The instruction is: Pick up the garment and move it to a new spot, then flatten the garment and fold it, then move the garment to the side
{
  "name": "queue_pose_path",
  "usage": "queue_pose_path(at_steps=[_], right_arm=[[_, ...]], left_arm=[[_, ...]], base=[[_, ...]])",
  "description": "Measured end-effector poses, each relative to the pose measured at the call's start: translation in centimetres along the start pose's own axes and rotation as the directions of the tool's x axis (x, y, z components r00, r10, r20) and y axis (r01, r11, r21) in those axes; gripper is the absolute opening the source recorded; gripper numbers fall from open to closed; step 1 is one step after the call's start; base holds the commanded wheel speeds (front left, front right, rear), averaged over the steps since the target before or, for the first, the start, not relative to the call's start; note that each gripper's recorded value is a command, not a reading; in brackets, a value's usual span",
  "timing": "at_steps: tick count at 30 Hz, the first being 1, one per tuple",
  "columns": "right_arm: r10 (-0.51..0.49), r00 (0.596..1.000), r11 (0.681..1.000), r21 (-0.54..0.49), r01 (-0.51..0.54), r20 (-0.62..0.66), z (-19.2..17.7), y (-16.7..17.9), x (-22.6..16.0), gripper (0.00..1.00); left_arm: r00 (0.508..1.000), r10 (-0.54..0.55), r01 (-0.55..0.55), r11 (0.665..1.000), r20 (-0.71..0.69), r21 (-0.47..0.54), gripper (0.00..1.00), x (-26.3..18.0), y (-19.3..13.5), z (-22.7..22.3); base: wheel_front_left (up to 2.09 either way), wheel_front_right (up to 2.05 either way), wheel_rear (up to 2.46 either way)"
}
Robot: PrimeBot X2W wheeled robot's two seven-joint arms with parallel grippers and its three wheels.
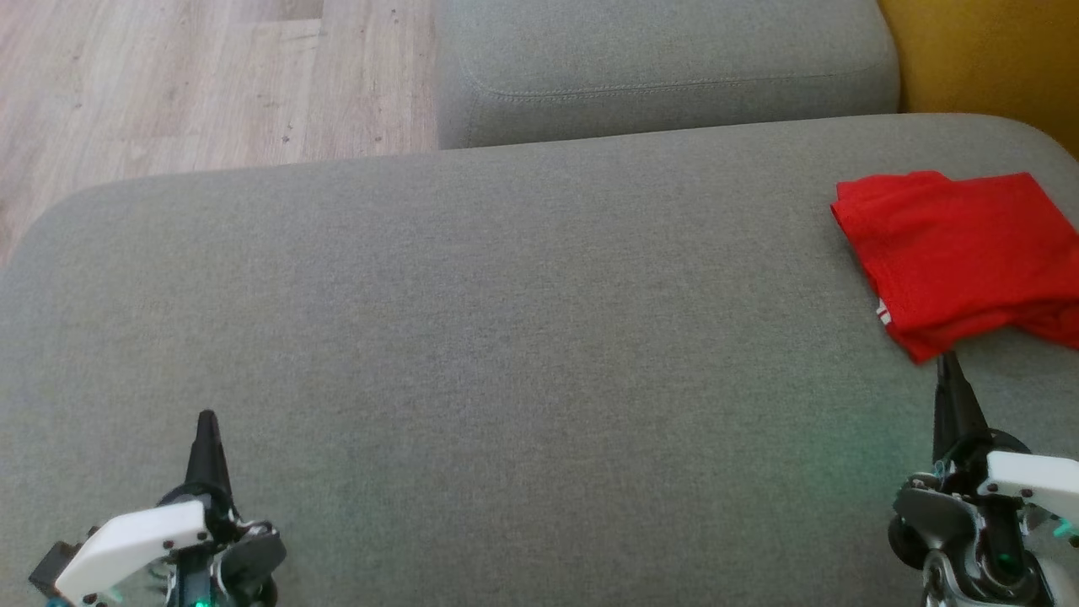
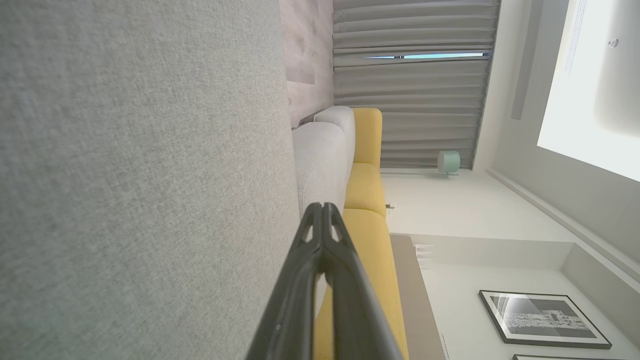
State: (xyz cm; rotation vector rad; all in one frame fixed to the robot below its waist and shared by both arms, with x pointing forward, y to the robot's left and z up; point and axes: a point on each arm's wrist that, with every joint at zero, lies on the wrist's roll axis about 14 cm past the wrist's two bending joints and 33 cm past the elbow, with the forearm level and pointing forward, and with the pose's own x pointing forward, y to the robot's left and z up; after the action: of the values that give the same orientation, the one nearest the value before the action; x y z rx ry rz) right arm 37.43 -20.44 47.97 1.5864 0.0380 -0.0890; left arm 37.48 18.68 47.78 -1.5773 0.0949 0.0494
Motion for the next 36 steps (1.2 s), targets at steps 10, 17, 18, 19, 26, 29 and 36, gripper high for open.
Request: queue_pose_path(at_steps=[10, 17, 18, 19, 26, 29, 36], right_arm=[[0.0, 1.0, 1.0, 0.001, 0.0, 0.002, 0.07, 0.0, 0.0, 0.0], [0.0, 1.0, 1.0, 0.001, 0.0, -0.004, 0.02, -0.01, -0.01, 0.0], [0.0, 1.0, 1.0, 0.001, 0.0, -0.004, 0.03, -0.01, -0.01, 0.0], [0.0, 1.0, 1.0, 0.001, 0.0, -0.004, 0.03, -0.01, -0.01, 0.0], [-0.001, 1.0, 1.0, 0.001, 0.001, -0.003, 0.05, -0.02, -0.01, 0.0], [-0.001, 1.0, 1.0, 0.001, 0.001, -0.003, 0.06, -0.03, -0.02, 0.0], [-0.001, 1.0, 1.0, 0.001, 0.001, -0.001, 0.11, -0.03, -0.02, 0.0]], left_arm=[[1.0, 0.0, 0.0, 1.0, 0.003, -0.002, 0.0, 0.0, 0.0, 0.06], [1.0, 0.0, 0.0, 1.0, -0.002, -0.003, 0.0, -0.01, 0.0, -0.02], [1.0, 0.0, 0.0, 1.0, -0.001, -0.004, 0.0, -0.01, 0.0, 0.0], [1.0, -0.001, 0.001, 1.0, 0.0, -0.004, 0.0, -0.01, 0.0, 0.02], [1.0, -0.001, 0.001, 1.0, 0.008, -0.006, 0.0, -0.02, -0.01, 0.28], [1.0, -0.001, 0.001, 1.0, 0.008, -0.008, 0.0, -0.02, -0.01, 0.25], [1.0, -0.001, 0.001, 1.0, 0.01, -0.009, 0.0, -0.03, -0.01, 0.3]], base=[[0.0, 0.0, 0.0], [0.0, 0.0, 0.0], [0.0, 0.0, 0.0], [0.0, 0.0, 0.0], [0.0, 0.0, 0.0], [0.0, 0.0, 0.0], [0.0, 0.0, 0.0]])
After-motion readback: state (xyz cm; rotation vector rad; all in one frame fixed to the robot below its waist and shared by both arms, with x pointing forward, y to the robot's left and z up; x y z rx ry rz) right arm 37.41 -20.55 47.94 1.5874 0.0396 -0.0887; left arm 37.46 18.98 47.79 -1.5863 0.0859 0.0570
